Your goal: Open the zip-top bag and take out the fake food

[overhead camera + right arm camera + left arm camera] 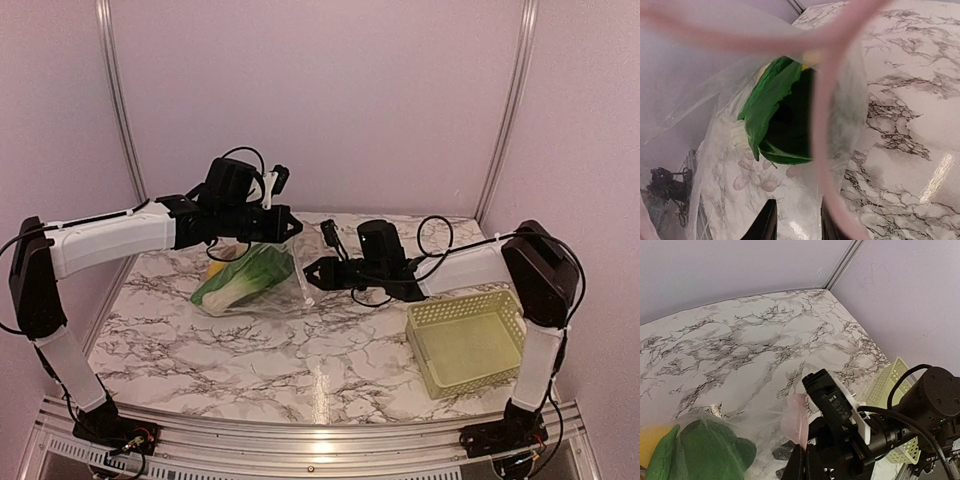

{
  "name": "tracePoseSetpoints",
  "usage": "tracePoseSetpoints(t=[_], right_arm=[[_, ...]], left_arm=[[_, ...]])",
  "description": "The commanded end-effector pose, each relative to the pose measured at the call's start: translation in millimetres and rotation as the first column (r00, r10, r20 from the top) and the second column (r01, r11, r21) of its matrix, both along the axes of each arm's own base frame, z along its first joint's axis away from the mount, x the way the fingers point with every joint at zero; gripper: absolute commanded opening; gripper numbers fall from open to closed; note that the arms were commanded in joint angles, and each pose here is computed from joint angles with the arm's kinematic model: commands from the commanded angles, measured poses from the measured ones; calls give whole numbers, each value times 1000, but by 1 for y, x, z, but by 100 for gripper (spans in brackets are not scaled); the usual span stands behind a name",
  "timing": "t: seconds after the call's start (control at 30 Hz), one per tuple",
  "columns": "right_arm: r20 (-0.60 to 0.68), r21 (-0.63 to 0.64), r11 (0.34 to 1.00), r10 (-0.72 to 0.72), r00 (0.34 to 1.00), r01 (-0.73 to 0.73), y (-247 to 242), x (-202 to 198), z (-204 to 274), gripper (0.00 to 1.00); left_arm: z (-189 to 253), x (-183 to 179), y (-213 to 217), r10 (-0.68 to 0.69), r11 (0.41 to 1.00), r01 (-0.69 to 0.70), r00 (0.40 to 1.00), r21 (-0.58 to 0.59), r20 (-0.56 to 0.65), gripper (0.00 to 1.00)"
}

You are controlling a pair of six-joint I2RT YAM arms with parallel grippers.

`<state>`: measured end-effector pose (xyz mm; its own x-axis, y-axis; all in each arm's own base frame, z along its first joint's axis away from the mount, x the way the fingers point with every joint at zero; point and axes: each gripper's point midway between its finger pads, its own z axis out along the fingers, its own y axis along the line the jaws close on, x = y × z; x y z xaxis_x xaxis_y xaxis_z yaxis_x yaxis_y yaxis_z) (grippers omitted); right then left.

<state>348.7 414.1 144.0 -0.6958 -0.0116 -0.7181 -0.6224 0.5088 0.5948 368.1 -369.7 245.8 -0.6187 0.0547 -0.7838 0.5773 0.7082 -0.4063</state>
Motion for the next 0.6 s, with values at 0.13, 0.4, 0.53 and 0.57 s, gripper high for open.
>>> tracePoseSetpoints(t=[0.13,0.4,0.53,0.57], right_arm=[[-11,135,991,14,1000,-13,35,17,21,41],[-63,170,985,-21,998,32,45,32,15,77],[-105,154,985,-61,993,77,48,42,2,80],[-117,147,985,-78,990,95,47,45,-1,80]], left_arm=[[13,-8,-13,-64,994,68,997,-88,42,0],[14,-13,-20,-104,988,109,993,-107,57,0],[12,-17,-25,-127,985,133,990,-107,59,0],[12,-17,-26,-130,985,136,990,-108,60,0]])
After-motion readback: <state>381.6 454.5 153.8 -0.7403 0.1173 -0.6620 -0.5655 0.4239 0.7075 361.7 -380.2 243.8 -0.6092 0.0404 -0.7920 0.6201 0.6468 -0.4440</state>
